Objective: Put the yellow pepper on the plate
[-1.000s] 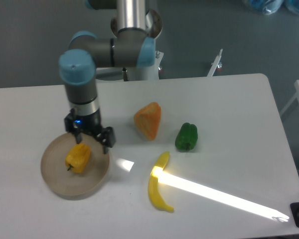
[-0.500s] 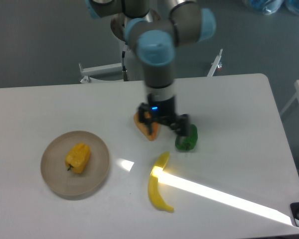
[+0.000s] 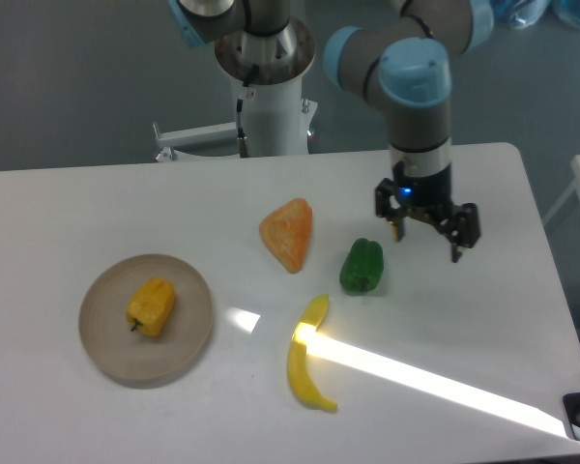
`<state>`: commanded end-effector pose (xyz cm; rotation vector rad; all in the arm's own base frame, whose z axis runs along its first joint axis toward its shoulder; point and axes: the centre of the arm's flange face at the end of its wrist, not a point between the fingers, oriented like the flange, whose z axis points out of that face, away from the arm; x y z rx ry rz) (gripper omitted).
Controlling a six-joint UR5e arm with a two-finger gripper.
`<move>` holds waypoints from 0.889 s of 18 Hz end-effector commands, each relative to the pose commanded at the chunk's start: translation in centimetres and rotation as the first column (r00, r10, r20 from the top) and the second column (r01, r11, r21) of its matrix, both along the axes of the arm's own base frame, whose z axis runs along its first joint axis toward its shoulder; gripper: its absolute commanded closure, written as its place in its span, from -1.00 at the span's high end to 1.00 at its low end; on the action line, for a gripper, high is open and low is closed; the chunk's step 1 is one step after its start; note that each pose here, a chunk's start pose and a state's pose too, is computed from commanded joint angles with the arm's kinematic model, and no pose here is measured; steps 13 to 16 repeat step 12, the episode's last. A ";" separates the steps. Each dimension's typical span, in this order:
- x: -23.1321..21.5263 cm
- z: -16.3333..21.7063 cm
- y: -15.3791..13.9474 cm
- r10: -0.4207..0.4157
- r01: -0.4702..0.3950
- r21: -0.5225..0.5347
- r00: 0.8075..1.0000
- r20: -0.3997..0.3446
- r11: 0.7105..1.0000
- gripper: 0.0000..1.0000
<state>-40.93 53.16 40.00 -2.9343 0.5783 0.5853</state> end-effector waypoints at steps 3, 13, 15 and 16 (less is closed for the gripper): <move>-0.1 -0.4 0.2 0.000 0.000 -0.005 1.000 0.004 1.000 1.00; 0.2 -0.9 0.2 0.009 -0.009 -0.003 1.000 0.014 1.000 1.00; 0.2 -0.9 0.2 0.009 -0.009 -0.003 1.000 0.014 1.000 1.00; 0.2 -0.9 0.2 0.009 -0.009 -0.003 1.000 0.014 1.000 1.00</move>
